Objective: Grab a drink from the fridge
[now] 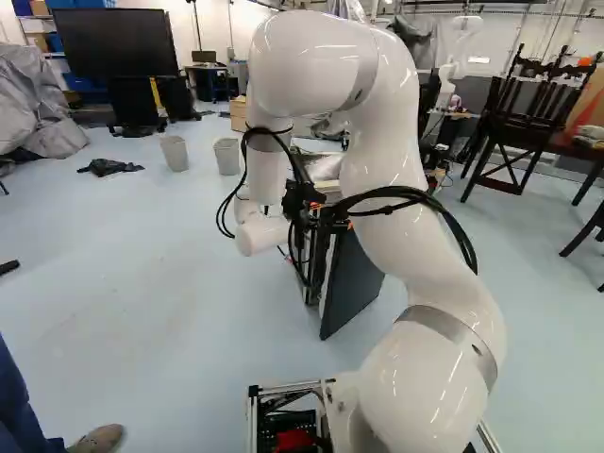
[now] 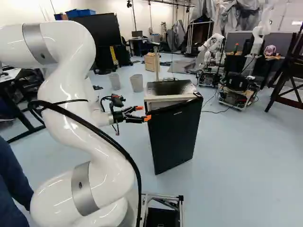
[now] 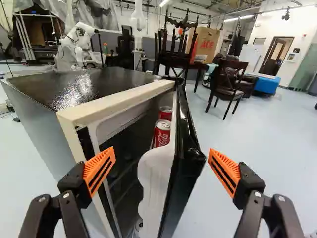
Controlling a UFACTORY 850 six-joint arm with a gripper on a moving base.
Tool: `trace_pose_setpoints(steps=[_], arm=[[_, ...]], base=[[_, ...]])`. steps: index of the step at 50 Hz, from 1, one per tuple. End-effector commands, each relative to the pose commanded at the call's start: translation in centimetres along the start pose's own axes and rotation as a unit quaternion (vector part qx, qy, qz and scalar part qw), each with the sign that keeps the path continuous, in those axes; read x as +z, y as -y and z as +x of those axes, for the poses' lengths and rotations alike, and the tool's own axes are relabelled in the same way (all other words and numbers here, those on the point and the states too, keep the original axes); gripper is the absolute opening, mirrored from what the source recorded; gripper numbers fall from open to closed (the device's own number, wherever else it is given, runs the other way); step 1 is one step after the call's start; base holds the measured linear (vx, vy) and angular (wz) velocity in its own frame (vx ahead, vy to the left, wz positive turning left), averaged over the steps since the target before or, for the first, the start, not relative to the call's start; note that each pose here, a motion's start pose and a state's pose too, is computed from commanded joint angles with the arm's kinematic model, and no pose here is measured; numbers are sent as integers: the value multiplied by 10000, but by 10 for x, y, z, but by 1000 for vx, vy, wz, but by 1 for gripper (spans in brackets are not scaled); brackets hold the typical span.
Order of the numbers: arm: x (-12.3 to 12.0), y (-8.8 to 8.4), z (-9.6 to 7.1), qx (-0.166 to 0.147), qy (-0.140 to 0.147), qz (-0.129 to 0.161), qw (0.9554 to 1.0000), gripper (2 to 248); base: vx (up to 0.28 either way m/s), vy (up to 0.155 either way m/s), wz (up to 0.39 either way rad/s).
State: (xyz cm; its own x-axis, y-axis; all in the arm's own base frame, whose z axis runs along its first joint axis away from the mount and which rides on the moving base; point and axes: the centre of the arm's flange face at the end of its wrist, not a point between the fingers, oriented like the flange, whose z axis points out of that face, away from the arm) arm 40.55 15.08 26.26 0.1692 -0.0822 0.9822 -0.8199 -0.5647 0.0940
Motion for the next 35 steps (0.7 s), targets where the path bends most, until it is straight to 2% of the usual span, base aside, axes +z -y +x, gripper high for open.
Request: trace_pose_setpoints(steps=[35], arm=[[-4, -44, -1, -324, -244, -57, 9992, 247]], base=[[0, 0, 0]])
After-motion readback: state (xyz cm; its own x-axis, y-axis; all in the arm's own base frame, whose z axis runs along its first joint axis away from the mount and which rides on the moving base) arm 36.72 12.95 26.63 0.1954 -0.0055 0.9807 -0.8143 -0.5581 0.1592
